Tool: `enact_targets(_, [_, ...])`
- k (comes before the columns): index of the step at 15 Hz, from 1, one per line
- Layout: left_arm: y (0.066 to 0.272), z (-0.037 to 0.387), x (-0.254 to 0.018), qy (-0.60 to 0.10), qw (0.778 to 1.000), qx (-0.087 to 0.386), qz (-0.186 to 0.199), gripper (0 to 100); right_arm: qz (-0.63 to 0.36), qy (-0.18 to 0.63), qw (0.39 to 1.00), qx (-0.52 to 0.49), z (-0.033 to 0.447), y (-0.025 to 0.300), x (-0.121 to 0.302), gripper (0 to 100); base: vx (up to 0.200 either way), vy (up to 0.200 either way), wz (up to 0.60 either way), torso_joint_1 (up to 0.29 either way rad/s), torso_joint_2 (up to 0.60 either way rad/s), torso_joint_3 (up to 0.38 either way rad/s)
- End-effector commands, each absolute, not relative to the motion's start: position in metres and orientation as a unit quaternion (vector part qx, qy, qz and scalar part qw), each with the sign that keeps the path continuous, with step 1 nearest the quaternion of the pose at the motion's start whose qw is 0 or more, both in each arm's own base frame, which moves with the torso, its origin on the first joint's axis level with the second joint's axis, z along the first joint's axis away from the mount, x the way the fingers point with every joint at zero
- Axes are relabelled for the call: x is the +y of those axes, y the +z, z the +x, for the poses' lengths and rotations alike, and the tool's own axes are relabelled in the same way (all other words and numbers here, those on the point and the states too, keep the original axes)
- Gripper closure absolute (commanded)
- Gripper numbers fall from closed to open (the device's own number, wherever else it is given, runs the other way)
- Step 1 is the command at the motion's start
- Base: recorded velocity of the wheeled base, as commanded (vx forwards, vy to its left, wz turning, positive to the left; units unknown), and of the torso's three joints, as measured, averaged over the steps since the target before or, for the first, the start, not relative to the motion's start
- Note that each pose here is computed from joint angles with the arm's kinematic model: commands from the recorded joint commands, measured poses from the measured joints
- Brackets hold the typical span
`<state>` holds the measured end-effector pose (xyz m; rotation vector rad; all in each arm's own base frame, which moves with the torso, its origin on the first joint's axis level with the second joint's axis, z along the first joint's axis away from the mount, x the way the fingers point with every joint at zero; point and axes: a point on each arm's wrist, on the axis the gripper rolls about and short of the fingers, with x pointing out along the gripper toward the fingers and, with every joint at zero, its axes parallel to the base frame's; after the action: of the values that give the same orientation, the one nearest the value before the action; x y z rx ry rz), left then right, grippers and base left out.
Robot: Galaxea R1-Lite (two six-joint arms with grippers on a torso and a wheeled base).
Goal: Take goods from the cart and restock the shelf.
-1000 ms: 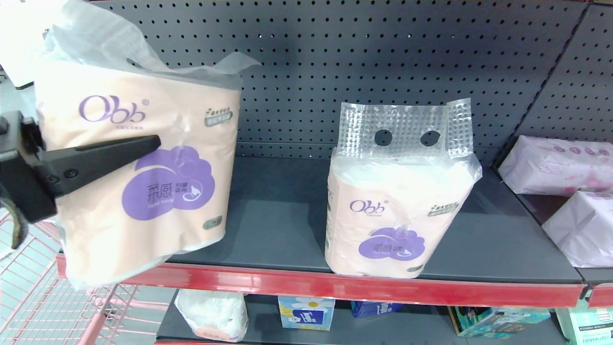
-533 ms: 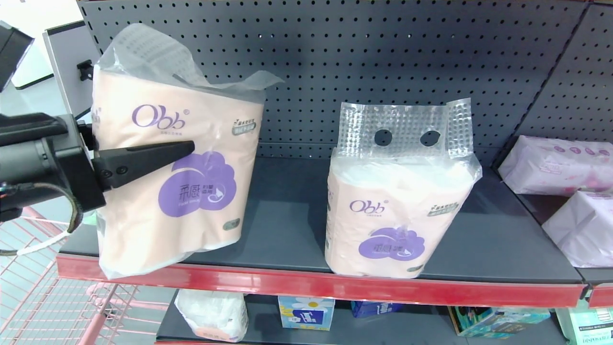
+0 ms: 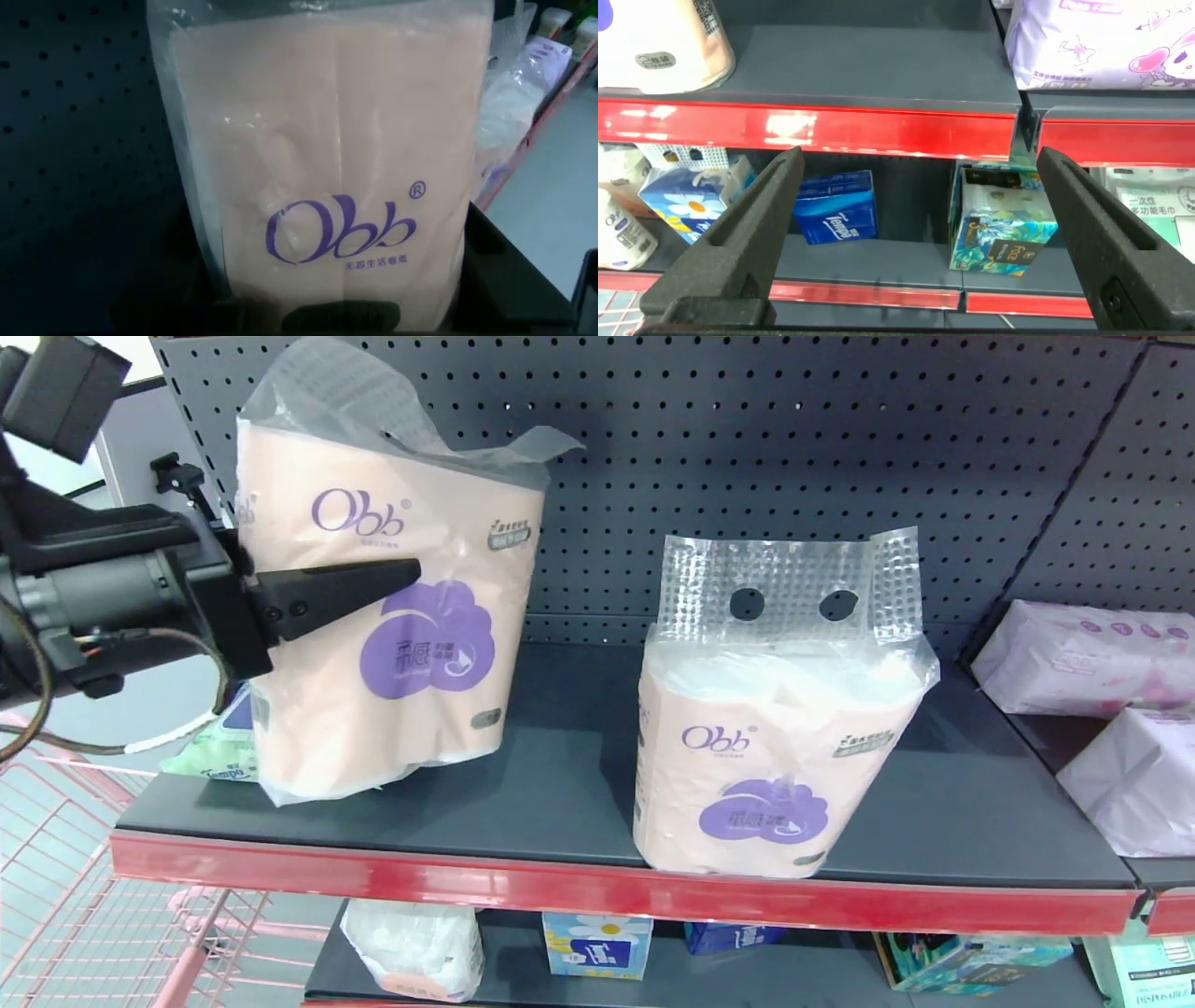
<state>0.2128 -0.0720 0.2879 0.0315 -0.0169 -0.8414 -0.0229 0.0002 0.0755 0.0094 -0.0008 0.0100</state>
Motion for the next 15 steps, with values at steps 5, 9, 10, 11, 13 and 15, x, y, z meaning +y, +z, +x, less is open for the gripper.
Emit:
enact_targets(5, [0.264,0.276,-0.093,-0.476,0.879,0.010,0.012,100,0.005,0.005,1.000,0.000,-0.023,0.075,0.000,0,0.000,0.000,0.00,0.000,0.00,0.000])
enact_targets(9, [0.258,0.319,-0.112,-0.490,0.871,-0.013,0.018,100,0.005,0.005,1.000,0.000,-0.023,0.075,0.000,0,0.000,0.000,0.00,0.000,0.00,0.000])
enact_targets(10, [0.258,0.326,-0.117,-0.494,0.869,-0.020,0.019,100,0.005,0.005,1.000,0.000,-0.023,0.075,0.000,0,0.000,0.000,0.00,0.000,0.00,0.000])
enact_targets(11, [0.259,0.332,-0.124,-0.500,0.866,-0.025,0.019,100,0.005,0.005,1.000,0.000,-0.023,0.075,0.000,0,0.000,0.000,0.00,0.000,0.00,0.000])
enact_targets(13, [0.255,0.342,-0.133,-0.511,0.858,-0.034,0.020,100,0.005,0.005,1.000,0.000,-0.023,0.075,0.000,0,0.000,0.000,0.00,0.000,0.00,0.000])
enact_targets(15, [0.249,0.351,-0.139,-0.529,0.848,-0.037,0.020,100,0.005,0.005,1.000,0.000,-0.023,0.075,0.000,0,0.000,0.000,0.00,0.000,0.00,0.000])
